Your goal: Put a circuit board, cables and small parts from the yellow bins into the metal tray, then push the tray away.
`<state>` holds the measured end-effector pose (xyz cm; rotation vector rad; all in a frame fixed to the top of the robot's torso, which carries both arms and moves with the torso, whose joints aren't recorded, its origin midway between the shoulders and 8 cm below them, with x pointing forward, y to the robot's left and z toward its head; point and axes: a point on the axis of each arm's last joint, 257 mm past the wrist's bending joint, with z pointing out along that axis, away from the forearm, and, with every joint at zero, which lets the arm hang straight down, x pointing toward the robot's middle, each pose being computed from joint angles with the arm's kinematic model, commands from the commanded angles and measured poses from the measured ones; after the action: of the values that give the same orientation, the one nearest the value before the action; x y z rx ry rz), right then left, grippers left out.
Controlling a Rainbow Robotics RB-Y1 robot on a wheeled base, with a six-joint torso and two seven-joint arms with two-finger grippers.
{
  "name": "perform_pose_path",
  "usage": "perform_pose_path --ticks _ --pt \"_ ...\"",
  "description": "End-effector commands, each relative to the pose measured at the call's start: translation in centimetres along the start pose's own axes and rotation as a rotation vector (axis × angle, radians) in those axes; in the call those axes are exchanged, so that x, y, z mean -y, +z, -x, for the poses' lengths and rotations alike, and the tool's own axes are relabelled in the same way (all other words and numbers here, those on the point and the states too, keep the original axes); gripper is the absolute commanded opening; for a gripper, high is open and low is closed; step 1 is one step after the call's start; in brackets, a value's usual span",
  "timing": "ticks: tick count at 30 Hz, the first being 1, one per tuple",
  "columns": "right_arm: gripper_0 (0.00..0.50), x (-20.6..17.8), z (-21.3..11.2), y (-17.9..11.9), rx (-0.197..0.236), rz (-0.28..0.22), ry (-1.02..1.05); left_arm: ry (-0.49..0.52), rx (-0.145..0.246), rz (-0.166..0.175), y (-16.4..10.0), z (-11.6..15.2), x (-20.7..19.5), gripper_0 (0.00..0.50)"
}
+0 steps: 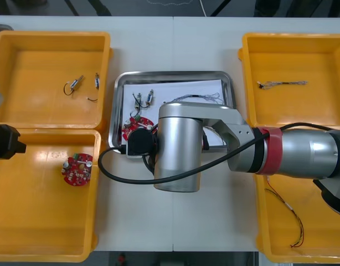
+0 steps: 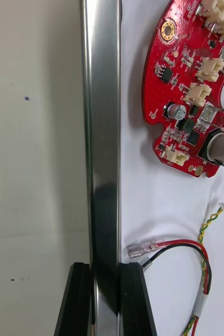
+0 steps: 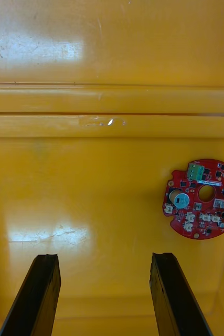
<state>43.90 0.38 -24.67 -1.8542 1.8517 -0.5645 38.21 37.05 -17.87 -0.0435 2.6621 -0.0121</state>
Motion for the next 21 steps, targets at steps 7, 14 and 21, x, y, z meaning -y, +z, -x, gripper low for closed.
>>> perform_pose_path --ticks 7,14,21 --pt "0.0 5.6 1.0 -1.0 -0.018 -0.103 -0.066 0.058 0.026 0.032 -1.3 0.5 -0.9 0.5" --pt "0.0 7.9 1.5 -0.8 -0.042 -0.133 -0.063 0.058 0.026 0.032 -1.3 0.5 -0.9 0.5" --pt "0.0 9.2 1.8 -0.3 -0.059 -0.105 -0.036 0.058 0.026 0.032 -1.3 0.5 -0.9 0.5"
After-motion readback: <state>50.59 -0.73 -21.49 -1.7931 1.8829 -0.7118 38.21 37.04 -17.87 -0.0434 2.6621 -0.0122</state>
